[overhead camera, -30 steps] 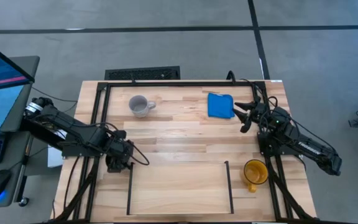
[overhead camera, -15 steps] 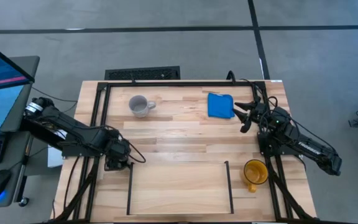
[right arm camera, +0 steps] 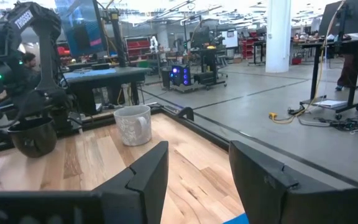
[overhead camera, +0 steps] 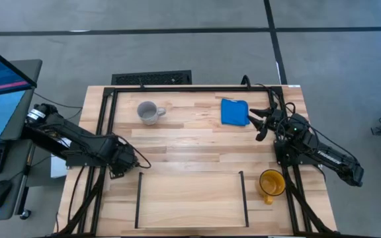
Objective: Stack small to large cups/mugs on shelf
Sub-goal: Put the black mug on the shelf
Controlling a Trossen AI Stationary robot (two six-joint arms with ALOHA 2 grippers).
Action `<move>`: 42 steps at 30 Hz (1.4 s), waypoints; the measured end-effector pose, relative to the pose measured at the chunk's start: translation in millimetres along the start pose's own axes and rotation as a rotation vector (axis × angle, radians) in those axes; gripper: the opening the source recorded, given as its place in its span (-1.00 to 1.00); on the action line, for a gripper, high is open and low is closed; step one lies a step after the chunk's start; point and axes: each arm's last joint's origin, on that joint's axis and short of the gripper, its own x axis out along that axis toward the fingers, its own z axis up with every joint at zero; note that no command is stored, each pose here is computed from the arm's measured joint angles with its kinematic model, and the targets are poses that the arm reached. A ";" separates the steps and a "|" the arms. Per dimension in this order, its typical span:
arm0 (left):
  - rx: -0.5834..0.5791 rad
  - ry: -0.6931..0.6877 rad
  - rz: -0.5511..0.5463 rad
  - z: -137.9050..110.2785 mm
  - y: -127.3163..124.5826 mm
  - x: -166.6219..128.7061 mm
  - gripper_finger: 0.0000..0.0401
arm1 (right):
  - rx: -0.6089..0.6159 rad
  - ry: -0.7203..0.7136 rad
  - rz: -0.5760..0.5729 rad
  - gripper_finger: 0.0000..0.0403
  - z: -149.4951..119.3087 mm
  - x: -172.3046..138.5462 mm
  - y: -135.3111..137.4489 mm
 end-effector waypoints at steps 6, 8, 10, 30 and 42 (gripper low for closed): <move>-0.106 -0.028 0.029 4.6 5.6 0.0 -0.21 | 0.000 0.000 0.000 -0.04 0.0 0.0 0.0; -0.139 -0.037 0.038 6.6 8.0 0.0 -0.21 | 0.000 0.000 0.000 -0.04 0.0 0.0 0.0; -0.164 -0.046 0.049 8.8 11.0 0.0 -0.21 | 0.000 0.000 0.000 -0.04 -0.1 0.0 0.0; -0.383 -0.190 0.101 38.0 45.9 0.0 -0.21 | 0.000 0.000 0.000 -0.05 0.0 0.0 0.0; -0.339 -0.213 0.146 47.1 67.2 0.0 -0.21 | 0.000 0.000 0.000 -0.04 0.0 0.0 0.0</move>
